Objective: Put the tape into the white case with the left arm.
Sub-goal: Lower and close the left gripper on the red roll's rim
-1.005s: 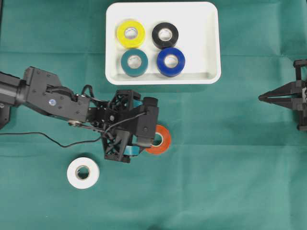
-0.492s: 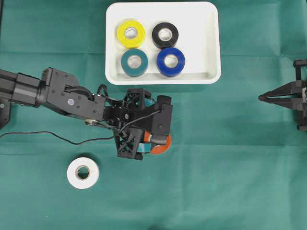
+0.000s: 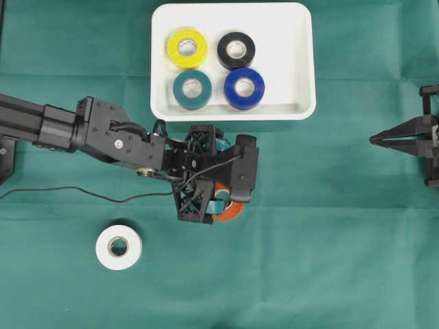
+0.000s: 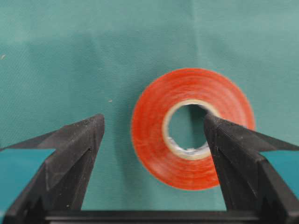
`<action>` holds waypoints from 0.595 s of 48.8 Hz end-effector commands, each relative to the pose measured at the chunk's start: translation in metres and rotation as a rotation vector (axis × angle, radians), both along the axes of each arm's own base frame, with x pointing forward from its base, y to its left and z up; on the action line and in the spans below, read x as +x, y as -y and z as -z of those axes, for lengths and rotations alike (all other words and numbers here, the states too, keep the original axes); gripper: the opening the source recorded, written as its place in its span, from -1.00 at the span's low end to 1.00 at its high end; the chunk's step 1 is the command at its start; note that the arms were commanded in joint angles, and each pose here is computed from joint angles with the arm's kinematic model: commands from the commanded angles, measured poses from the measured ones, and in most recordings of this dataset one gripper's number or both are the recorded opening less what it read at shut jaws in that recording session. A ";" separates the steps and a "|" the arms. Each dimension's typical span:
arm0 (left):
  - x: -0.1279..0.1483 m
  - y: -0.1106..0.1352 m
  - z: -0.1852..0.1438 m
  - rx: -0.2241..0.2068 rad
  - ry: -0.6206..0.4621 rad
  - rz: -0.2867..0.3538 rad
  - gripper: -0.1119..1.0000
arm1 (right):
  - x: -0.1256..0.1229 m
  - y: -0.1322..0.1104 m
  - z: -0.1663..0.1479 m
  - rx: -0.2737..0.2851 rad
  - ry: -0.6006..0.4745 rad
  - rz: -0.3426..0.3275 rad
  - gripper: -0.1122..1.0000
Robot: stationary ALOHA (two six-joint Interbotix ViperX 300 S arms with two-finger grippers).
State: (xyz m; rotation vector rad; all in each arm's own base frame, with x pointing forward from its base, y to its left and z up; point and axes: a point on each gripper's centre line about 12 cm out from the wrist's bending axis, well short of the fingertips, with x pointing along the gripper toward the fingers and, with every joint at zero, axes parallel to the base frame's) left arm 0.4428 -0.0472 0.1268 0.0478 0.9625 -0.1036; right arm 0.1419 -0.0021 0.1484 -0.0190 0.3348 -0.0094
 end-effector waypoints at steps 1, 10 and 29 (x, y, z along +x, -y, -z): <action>0.006 -0.003 -0.008 0.000 0.026 -0.006 0.70 | 0.002 0.000 -0.004 0.000 0.014 0.001 -0.97; 0.008 -0.006 0.005 0.002 -0.001 -0.012 0.68 | 0.002 0.000 -0.003 0.000 0.012 0.001 -0.97; 0.010 -0.005 0.007 0.002 -0.003 -0.012 0.35 | 0.002 0.000 -0.004 0.000 0.014 0.001 -0.97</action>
